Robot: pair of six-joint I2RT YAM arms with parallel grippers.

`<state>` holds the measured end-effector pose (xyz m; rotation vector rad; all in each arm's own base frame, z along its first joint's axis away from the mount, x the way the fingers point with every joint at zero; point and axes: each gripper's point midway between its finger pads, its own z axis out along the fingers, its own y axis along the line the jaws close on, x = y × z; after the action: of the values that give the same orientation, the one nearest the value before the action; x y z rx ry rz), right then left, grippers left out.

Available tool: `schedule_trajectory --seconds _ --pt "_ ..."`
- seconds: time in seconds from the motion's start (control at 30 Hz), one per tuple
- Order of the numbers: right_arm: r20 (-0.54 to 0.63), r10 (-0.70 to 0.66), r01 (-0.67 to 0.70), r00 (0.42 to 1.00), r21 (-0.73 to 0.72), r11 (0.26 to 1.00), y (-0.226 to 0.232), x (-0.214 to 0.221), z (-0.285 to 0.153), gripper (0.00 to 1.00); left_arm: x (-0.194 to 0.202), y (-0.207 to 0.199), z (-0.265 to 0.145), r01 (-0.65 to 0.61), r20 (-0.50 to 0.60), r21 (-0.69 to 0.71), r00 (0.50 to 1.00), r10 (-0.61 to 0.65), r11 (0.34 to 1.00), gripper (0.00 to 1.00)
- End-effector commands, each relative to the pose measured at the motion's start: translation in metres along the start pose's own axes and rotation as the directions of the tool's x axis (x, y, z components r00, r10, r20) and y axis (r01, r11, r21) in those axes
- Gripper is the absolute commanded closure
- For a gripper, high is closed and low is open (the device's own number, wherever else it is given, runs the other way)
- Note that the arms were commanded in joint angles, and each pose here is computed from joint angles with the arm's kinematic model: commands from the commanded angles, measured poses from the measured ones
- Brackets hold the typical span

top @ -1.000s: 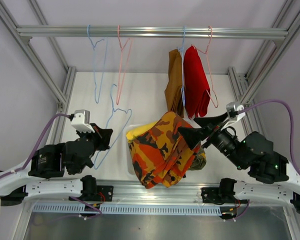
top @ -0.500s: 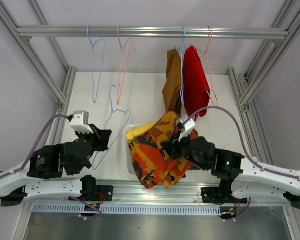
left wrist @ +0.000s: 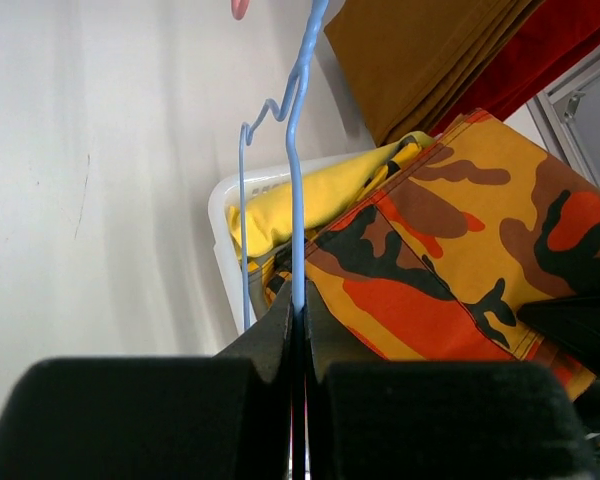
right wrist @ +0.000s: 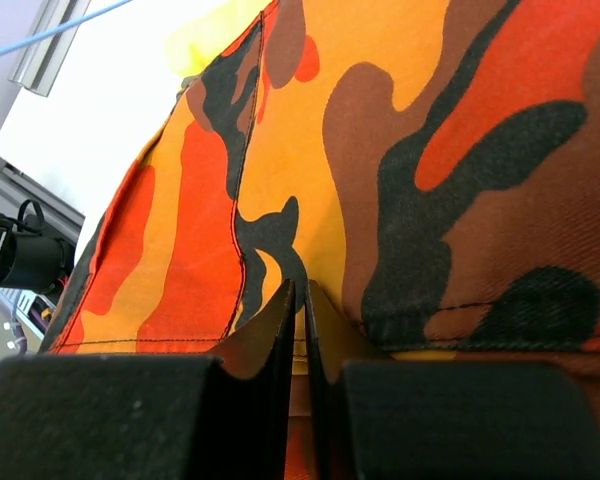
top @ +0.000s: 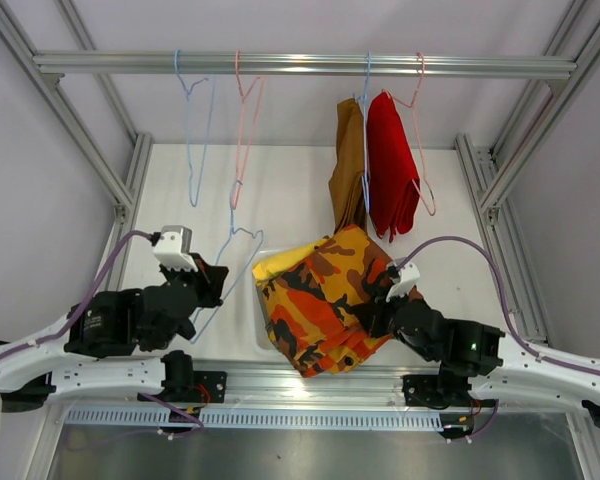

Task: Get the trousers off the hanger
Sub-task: Place the trousers in the bin.

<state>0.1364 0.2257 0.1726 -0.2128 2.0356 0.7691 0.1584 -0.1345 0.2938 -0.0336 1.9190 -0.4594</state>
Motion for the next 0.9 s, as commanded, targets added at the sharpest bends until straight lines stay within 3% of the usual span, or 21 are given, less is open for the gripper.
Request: schedule_trajectory --seconds 0.0,0.13,0.47,0.6,0.73,0.8,0.87 --pt "0.016 -0.010 0.009 1.000 0.038 0.999 0.000 -0.015 -0.005 0.89 -0.010 -0.007 -0.005 -0.004 -0.003 0.034 1.000 0.004 0.999 0.99" --pt "0.040 -0.027 0.026 0.999 0.018 0.999 0.012 -0.027 -0.005 0.86 -0.017 -0.013 -0.009 -0.045 -0.010 0.072 0.999 0.046 0.996 0.99" --pt "0.001 -0.034 0.034 0.999 0.012 0.999 0.010 -0.001 0.013 0.87 -0.035 -0.038 -0.024 -0.061 0.000 0.229 0.998 0.063 0.971 1.00" --pt "-0.004 -0.042 0.042 0.999 0.004 0.999 0.011 0.000 0.014 0.87 -0.060 -0.060 -0.024 -0.080 0.084 0.282 0.995 0.058 0.956 0.99" --pt "-0.006 -0.030 0.030 1.000 -0.007 1.000 0.012 0.001 0.011 0.88 -0.094 -0.073 -0.015 -0.109 0.204 0.221 0.977 0.064 0.969 0.99" --pt "-0.016 -0.029 0.028 0.999 -0.047 0.998 0.017 0.005 0.009 0.95 -0.106 -0.085 -0.005 -0.139 0.244 0.172 0.965 0.095 0.975 0.99" --pt "-0.027 -0.034 0.032 0.999 -0.069 0.997 0.020 0.008 0.007 0.96 -0.119 -0.091 0.003 -0.154 0.260 0.153 0.959 0.111 0.976 0.99"
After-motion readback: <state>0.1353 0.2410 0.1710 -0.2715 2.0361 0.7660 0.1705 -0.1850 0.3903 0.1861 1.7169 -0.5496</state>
